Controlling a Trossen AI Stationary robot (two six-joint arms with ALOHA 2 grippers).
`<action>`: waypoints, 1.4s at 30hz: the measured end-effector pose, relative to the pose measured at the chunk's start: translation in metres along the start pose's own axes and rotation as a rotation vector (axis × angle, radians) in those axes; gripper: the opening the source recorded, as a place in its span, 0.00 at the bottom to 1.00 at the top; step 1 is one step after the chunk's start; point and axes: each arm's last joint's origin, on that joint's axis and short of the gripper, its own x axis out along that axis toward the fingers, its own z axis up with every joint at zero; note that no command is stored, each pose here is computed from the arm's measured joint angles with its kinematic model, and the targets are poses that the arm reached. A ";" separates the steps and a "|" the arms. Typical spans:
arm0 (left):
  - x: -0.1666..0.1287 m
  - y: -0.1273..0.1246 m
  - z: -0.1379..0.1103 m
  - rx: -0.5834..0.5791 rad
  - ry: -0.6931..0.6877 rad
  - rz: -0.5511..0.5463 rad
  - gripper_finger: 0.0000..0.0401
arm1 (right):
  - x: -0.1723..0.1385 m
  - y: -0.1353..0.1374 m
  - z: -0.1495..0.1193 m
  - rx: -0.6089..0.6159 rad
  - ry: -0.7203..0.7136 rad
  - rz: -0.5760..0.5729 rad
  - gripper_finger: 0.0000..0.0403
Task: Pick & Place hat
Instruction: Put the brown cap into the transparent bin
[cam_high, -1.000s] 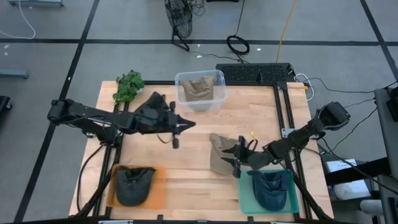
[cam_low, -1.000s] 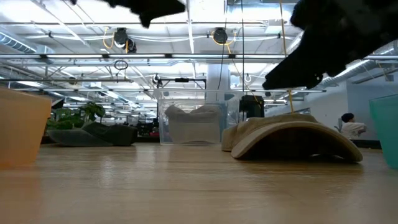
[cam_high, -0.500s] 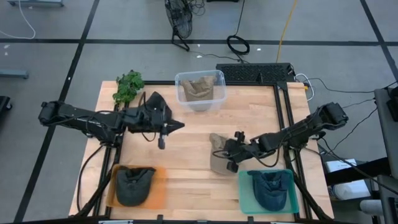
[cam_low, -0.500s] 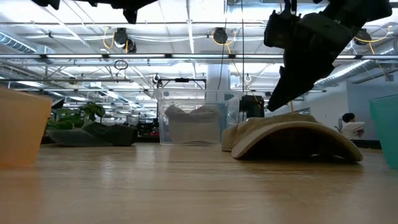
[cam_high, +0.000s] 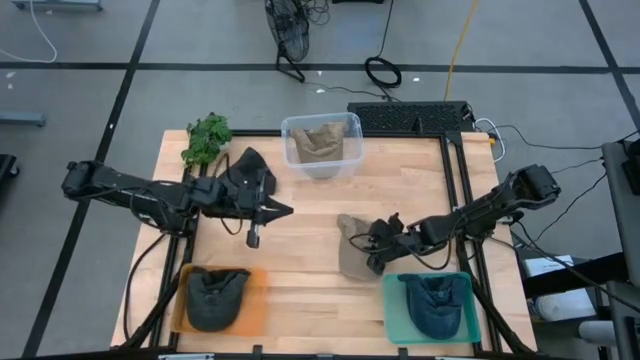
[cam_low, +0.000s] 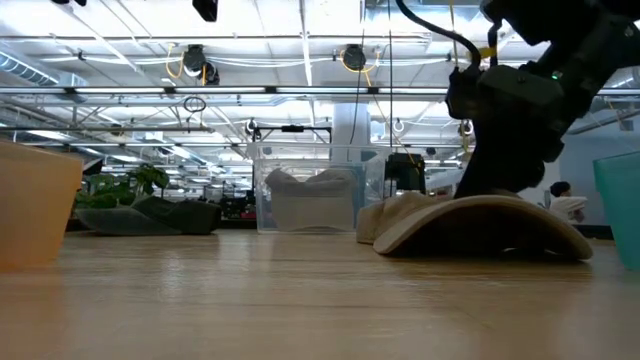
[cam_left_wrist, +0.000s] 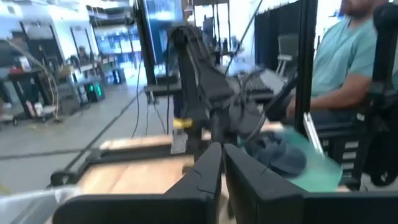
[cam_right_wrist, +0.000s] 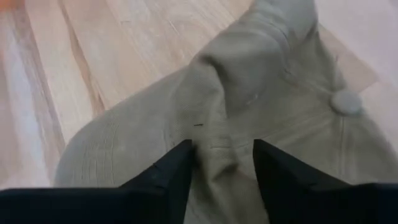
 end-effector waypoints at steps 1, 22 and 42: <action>-0.001 0.000 0.002 0.001 -0.011 0.000 0.08 | 0.001 -0.001 -0.001 0.010 -0.003 0.000 0.34; -0.006 -0.001 0.005 0.028 -0.013 0.002 0.08 | 0.003 0.005 0.007 -0.224 -0.149 0.071 0.14; -0.006 0.000 0.000 0.069 0.039 0.041 0.08 | -0.049 0.022 0.089 -0.651 -1.102 -0.246 0.00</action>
